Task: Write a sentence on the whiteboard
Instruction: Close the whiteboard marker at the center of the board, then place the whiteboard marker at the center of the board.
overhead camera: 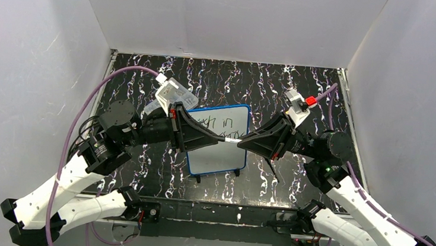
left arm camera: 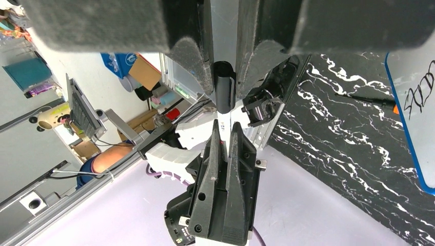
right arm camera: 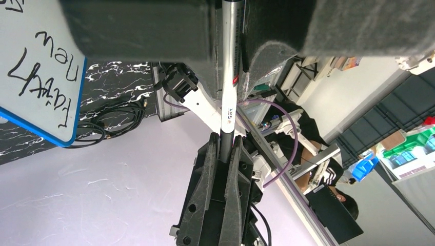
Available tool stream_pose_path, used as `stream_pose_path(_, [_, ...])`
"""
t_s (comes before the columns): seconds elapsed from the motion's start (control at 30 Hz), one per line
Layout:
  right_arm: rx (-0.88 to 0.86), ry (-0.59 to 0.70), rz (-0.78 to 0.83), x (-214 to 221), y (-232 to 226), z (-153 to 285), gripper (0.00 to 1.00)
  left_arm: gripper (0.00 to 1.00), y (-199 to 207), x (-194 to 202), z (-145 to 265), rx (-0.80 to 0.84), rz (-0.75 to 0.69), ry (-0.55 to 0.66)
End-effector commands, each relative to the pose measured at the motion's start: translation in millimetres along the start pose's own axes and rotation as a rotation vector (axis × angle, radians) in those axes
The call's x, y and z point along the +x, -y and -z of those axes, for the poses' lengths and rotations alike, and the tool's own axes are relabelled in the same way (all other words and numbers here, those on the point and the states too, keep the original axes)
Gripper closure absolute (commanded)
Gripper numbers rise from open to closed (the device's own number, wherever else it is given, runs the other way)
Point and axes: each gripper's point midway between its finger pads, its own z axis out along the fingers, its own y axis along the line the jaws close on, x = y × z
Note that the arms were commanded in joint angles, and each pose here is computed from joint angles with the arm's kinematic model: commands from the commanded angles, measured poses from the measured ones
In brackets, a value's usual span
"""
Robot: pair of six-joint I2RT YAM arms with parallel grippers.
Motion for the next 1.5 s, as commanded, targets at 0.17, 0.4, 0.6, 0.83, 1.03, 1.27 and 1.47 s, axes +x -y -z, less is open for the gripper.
stream_pose_path(0.17, [-0.026,0.01,0.041,-16.7,2.4,-19.2,0.99,1.0,-12.3,41.4,-20.3,0.054,0.083,-0.186])
stream_pose_path(0.4, [0.001,0.02,0.061,-20.9,10.1,-23.1,0.99,1.0,-27.4,45.6,-17.6,-0.018,0.049,-0.196])
stream_pose_path(0.6, [0.465,0.08,0.236,-59.8,67.3,-1.2,0.99,0.35,-65.9,20.0,-3.4,-0.267,-0.122,-0.176])
stream_pose_path(0.83, [1.008,0.161,0.405,-113.4,126.7,56.3,0.99,0.1,-82.4,-33.7,13.6,-0.459,-0.229,-0.097])
stream_pose_path(1.03, [1.376,0.065,0.427,-98.4,197.6,107.7,0.99,0.03,-95.8,-83.1,35.8,-0.585,-0.275,0.017])
stream_pose_path(1.27, [1.451,0.017,0.23,-53.2,270.0,177.2,0.99,0.02,-174.7,-109.4,79.4,-0.838,-0.188,0.103])
stream_pose_path(1.47, [1.578,-0.01,0.085,0.8,298.6,243.8,0.99,0.02,-240.5,-91.2,147.8,-1.137,-0.14,0.185])
